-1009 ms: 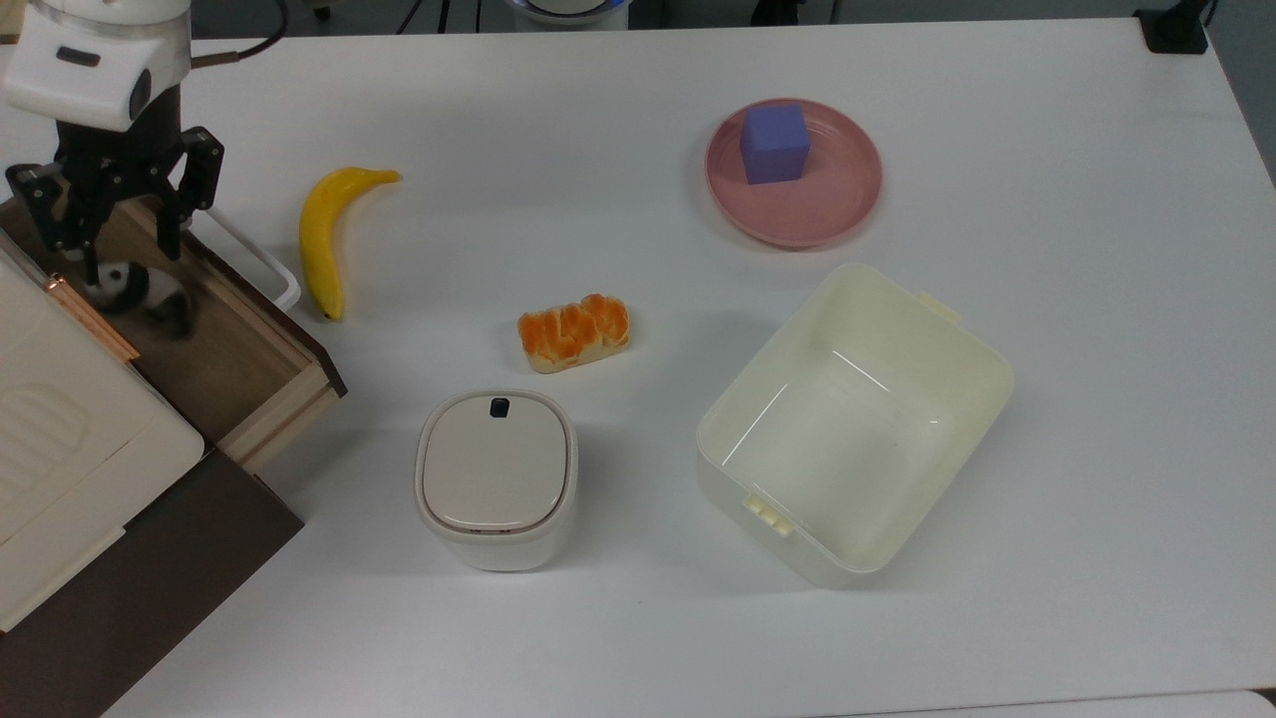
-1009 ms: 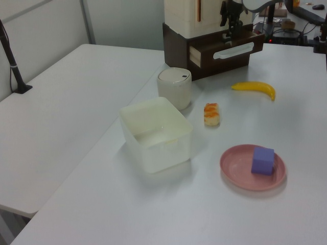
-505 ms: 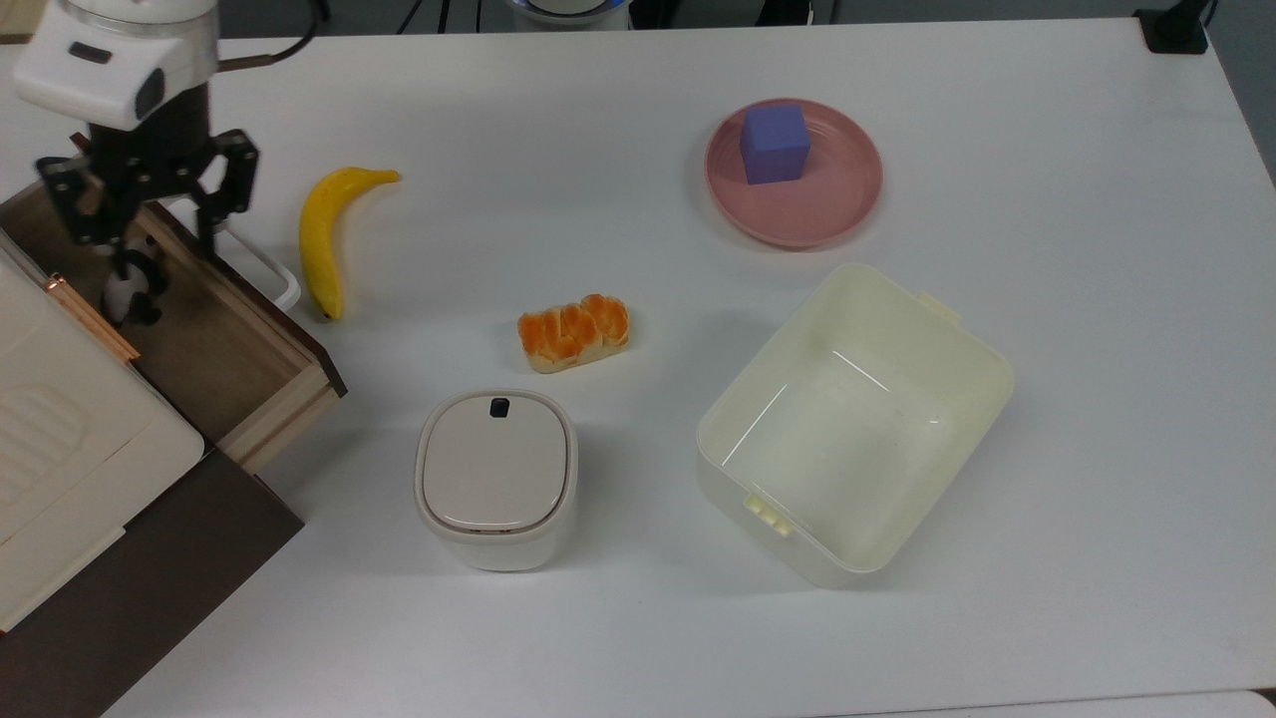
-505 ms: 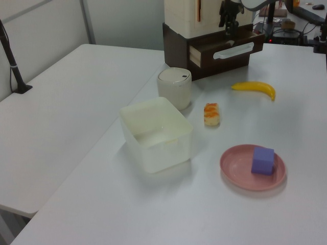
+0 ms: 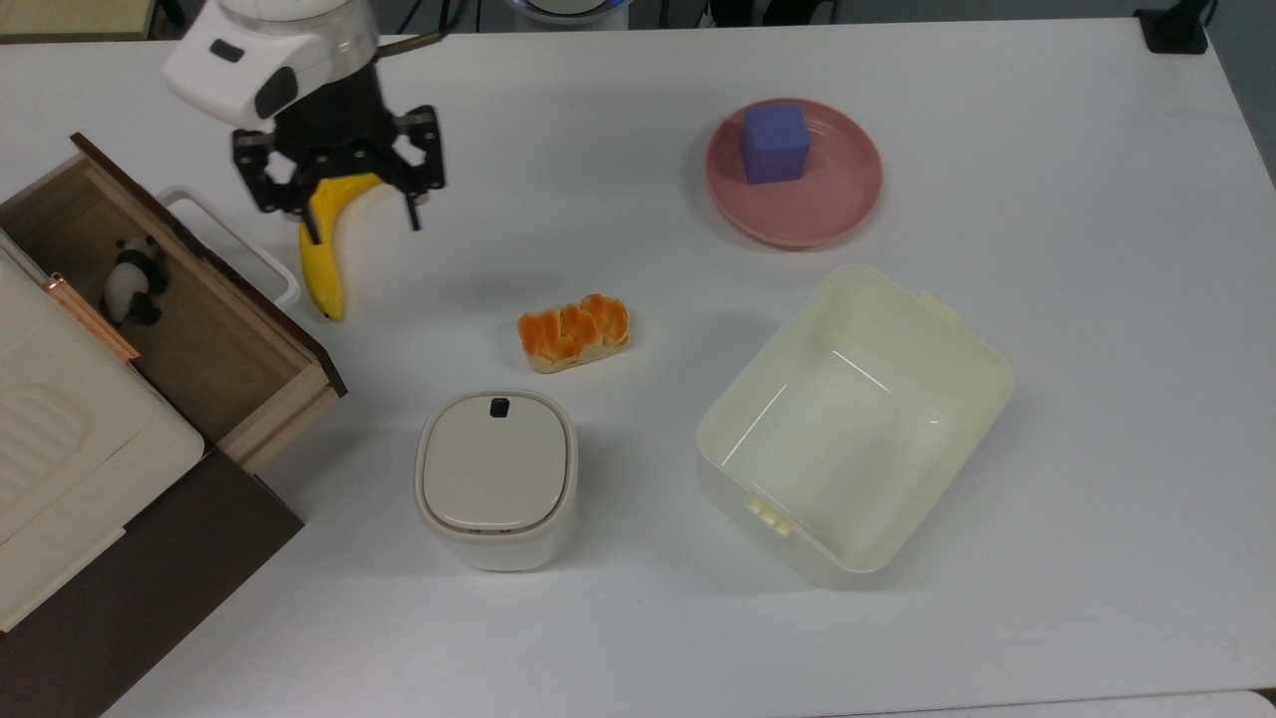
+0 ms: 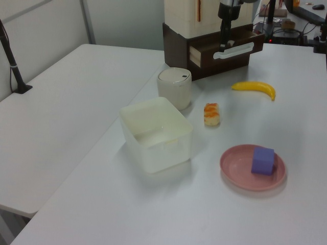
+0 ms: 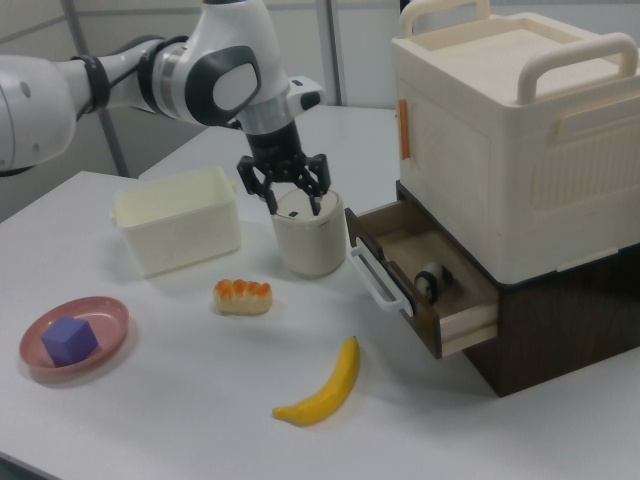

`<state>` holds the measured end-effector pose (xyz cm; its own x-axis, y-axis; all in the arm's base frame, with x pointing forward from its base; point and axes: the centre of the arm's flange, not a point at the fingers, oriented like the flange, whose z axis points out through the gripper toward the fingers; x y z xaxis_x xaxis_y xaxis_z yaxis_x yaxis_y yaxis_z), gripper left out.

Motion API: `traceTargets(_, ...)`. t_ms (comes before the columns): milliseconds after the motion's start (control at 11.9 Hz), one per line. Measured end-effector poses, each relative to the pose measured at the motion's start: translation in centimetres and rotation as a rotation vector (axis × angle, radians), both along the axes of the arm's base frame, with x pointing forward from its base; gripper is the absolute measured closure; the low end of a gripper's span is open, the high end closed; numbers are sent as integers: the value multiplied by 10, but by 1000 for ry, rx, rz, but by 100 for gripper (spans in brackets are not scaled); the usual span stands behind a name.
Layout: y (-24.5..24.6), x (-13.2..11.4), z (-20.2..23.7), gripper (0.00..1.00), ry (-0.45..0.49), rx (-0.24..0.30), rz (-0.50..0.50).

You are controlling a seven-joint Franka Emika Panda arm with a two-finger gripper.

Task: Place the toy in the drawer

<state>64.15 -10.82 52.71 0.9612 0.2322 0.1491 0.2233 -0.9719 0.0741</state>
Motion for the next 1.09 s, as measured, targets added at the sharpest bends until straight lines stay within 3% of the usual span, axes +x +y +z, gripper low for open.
traceTargets(84,13,-2,2,14,16,27,-48)
traceTargets(168,25,-5,4,1,38,39,-84)
traceTargets(336,46,-13,12,0,74,52,-174)
traceTargets(673,71,-36,32,0,131,55,-249)
traceTargets(925,69,-40,29,0,158,54,-265)
traceTargets(1093,69,-41,27,0,168,26,-261)
